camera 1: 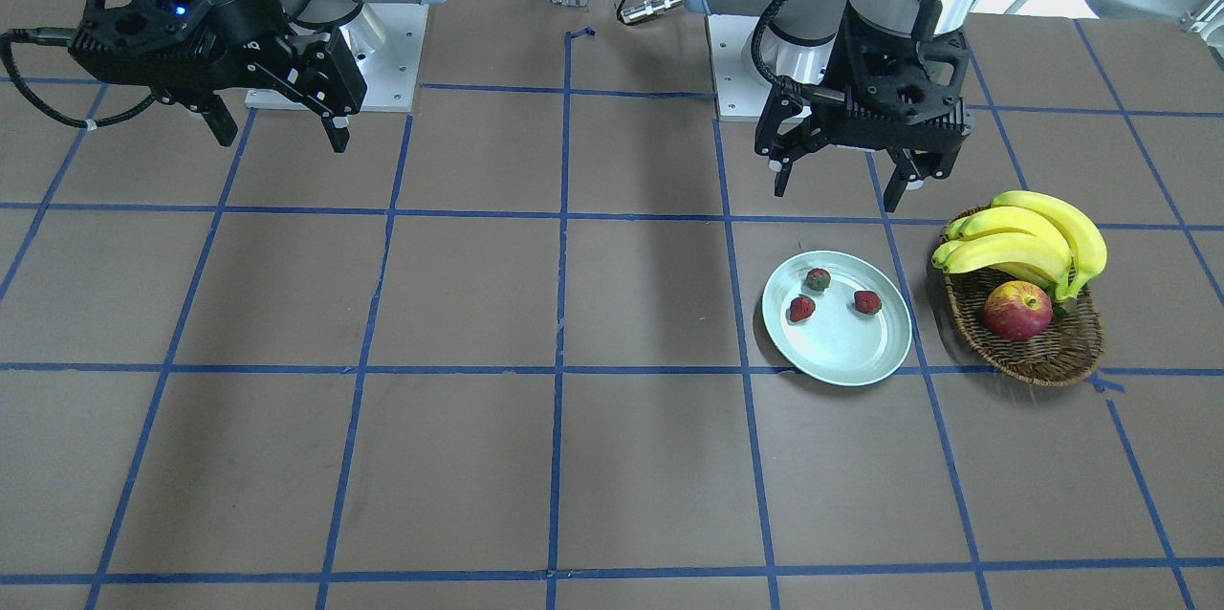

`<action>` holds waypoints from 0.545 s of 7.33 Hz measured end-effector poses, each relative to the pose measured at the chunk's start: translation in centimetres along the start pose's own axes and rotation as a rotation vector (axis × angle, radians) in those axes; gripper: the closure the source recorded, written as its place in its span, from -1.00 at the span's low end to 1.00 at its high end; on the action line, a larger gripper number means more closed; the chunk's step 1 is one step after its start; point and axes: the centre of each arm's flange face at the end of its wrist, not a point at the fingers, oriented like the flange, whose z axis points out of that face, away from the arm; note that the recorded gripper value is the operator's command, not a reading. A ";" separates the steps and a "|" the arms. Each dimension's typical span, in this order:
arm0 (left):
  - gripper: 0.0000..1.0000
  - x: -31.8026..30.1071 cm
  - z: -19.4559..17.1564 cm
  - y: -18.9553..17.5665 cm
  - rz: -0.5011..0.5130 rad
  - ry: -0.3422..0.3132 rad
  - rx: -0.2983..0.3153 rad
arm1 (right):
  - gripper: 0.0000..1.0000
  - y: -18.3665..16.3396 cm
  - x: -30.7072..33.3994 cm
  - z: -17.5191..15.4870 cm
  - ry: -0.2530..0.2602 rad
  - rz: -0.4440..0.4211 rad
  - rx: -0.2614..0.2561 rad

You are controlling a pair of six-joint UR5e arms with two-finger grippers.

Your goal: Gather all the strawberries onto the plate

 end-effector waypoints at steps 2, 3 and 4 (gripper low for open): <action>-1.00 -0.1 -0.5 0.1 -0.010 -0.002 0.012 | -1.00 0.0 0.0 0.0 -0.003 0.000 -0.002; -1.00 -0.3 -0.6 0.2 -0.021 -0.004 0.015 | -1.00 0.0 0.0 0.0 -0.003 0.000 -0.002; -1.00 -0.5 -0.8 0.3 -0.046 -0.006 0.013 | -1.00 0.0 0.0 0.0 -0.002 0.001 -0.001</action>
